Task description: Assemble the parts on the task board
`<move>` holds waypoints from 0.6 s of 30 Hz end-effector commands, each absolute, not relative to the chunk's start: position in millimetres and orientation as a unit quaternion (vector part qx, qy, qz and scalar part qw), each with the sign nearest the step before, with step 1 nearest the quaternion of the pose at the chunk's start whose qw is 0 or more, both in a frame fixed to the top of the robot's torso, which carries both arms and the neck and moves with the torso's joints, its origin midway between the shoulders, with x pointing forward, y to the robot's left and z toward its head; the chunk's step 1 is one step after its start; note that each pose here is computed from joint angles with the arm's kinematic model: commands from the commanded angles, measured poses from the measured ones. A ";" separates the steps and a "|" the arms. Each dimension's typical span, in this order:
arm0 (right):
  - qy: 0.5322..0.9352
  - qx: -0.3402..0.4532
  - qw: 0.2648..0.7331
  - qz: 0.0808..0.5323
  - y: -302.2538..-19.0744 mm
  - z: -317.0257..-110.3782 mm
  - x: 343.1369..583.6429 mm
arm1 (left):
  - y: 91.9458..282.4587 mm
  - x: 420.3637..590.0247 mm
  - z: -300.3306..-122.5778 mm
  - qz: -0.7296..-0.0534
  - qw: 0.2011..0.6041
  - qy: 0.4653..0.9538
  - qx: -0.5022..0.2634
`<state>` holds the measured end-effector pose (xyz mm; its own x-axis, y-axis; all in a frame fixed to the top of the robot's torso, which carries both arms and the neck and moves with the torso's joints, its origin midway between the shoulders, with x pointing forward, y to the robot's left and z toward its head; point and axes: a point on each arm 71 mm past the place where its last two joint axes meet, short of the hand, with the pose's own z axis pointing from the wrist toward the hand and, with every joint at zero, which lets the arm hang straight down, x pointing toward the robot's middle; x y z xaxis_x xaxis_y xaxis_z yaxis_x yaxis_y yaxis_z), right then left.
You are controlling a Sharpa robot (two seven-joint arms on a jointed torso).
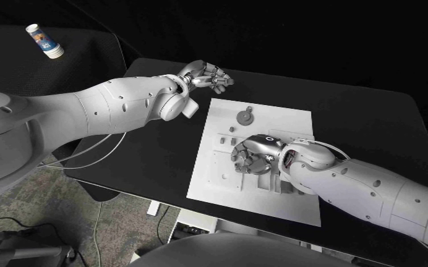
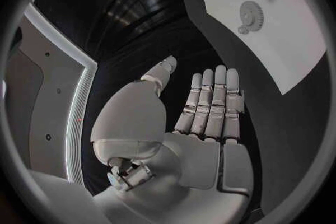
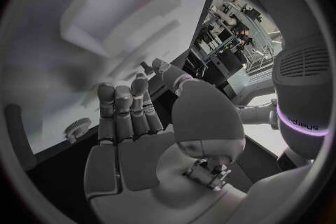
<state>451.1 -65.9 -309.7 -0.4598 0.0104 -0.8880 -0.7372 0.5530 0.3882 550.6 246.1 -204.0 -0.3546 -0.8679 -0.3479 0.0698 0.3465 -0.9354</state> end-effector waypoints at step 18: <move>0.745 -0.235 0.465 0.417 -71.8 -304.3 445.1 | 245.7 551.8 -202.4 -0.490 0.483 0.663 -0.296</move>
